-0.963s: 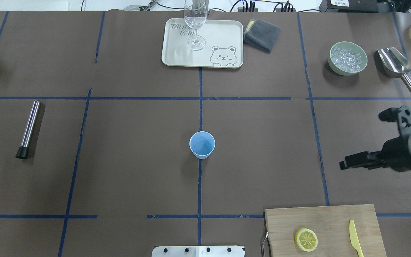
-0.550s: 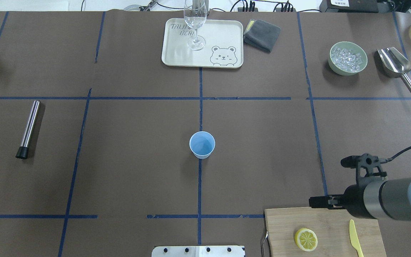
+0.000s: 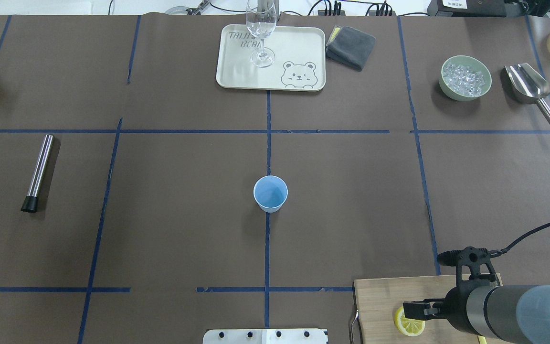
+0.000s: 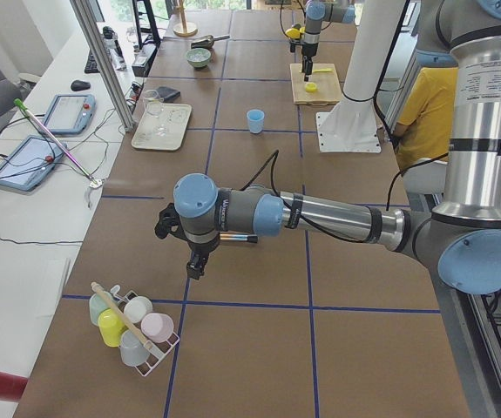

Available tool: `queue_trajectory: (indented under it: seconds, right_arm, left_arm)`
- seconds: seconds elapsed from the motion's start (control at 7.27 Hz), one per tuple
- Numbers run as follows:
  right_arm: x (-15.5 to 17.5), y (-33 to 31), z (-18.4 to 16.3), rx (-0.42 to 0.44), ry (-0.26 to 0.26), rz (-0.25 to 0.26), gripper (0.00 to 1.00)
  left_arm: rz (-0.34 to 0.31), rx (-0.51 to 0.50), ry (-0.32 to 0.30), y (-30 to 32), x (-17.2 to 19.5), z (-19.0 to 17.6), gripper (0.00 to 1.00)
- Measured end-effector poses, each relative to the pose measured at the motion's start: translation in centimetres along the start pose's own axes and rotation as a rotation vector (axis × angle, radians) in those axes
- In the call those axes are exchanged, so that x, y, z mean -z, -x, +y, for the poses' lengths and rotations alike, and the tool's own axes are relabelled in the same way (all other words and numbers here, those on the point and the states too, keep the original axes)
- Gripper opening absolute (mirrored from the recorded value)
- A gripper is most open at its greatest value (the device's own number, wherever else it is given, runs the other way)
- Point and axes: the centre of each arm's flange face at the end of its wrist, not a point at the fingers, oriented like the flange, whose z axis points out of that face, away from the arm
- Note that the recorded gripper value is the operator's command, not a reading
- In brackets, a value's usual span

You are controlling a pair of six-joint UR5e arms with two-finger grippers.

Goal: Squeeze lemon into cup
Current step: 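Move the right gripper down over the lemon slices on the cutting board, then lower the right gripper and grasp one lemon slice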

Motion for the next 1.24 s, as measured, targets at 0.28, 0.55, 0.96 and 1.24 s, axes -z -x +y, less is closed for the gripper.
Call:
queue_trajectory:
  seconds: [0.28, 0.55, 0.96, 1.24]
  right_arm:
    - [-0.7, 0.5, 1.2, 0.029, -0.021, 0.016, 1.0]
    - [-1.6, 1.9, 2.2, 0.058, -0.033, 0.049, 1.0]
    - [-2.4, 4.9, 2.5, 0.069, -0.027, 0.094, 1.0]
    - [-2.6, 4.8, 2.4, 0.068, -0.029, 0.11, 1.0]
  left_arm:
    - [0.0, 0.0, -0.001, 0.0, 0.0, 0.0, 1.0]
    - [0.0, -0.001, -0.001, 0.0, 0.1, 0.0, 1.0]
    - [0.0, -0.002, -0.001, -0.1, 0.1, 0.0, 1.0]
    - [-0.001, -0.004, -0.002, -0.1, 0.1, 0.0, 1.0]
